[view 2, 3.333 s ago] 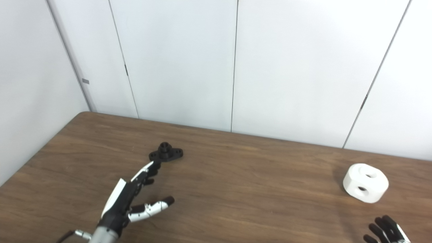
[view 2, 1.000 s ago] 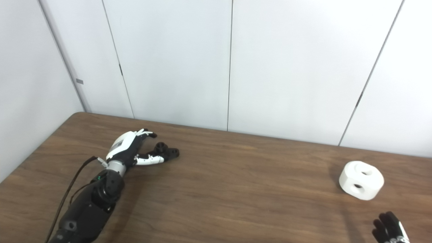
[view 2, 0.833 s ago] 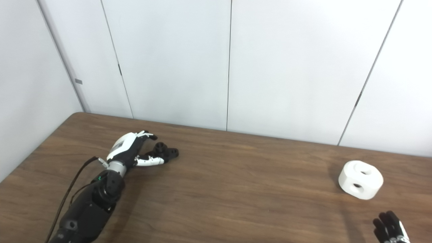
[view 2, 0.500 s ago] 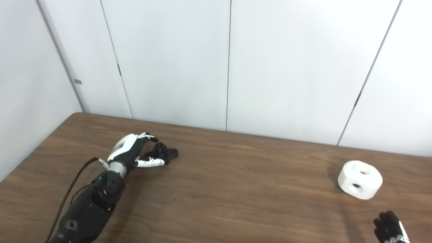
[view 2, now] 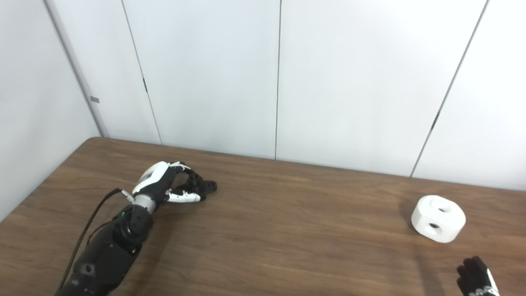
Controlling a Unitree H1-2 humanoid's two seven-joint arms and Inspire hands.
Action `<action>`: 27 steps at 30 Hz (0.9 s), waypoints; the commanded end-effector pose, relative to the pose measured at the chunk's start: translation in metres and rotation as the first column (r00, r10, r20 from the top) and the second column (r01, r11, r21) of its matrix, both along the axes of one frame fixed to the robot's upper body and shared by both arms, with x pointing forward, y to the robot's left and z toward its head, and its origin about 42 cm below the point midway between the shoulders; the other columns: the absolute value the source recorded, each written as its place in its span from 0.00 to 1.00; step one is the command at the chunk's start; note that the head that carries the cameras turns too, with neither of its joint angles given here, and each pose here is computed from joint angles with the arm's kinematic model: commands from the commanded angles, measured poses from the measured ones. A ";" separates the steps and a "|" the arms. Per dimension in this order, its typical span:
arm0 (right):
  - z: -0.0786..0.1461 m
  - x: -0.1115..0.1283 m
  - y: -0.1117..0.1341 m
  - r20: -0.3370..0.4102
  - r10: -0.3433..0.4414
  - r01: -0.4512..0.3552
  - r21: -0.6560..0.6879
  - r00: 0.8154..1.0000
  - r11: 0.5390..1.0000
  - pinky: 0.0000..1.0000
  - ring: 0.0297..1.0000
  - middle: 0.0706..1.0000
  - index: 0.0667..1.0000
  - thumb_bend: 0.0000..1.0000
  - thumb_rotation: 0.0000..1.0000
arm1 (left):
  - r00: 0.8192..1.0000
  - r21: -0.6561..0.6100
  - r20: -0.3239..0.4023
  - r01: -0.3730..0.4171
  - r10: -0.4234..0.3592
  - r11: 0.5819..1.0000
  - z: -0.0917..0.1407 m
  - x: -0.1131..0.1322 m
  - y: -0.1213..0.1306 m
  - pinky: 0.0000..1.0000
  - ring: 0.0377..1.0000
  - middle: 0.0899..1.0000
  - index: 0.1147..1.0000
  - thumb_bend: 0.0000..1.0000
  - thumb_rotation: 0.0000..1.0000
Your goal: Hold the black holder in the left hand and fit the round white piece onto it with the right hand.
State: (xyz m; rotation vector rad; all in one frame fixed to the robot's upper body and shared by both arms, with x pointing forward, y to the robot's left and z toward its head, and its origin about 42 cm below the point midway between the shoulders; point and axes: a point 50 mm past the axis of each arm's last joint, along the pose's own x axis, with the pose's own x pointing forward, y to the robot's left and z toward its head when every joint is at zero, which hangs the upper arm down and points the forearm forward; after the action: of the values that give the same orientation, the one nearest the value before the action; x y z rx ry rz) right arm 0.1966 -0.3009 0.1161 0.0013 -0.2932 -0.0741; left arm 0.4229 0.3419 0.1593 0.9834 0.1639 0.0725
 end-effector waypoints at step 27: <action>-0.068 0.000 0.007 -0.218 -0.029 0.043 0.058 0.975 0.997 1.00 0.96 0.96 0.96 0.59 0.95 | 0.998 0.269 0.028 0.042 -0.052 0.962 0.048 0.030 0.012 1.00 1.00 0.93 0.62 0.81 0.28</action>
State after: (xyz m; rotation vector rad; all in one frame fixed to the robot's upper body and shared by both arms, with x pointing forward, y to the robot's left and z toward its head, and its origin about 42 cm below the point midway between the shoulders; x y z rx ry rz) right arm 0.1969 -0.3010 0.1160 0.0031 -0.2934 -0.0755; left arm 0.4363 0.3408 0.1715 1.1664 0.1657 0.0220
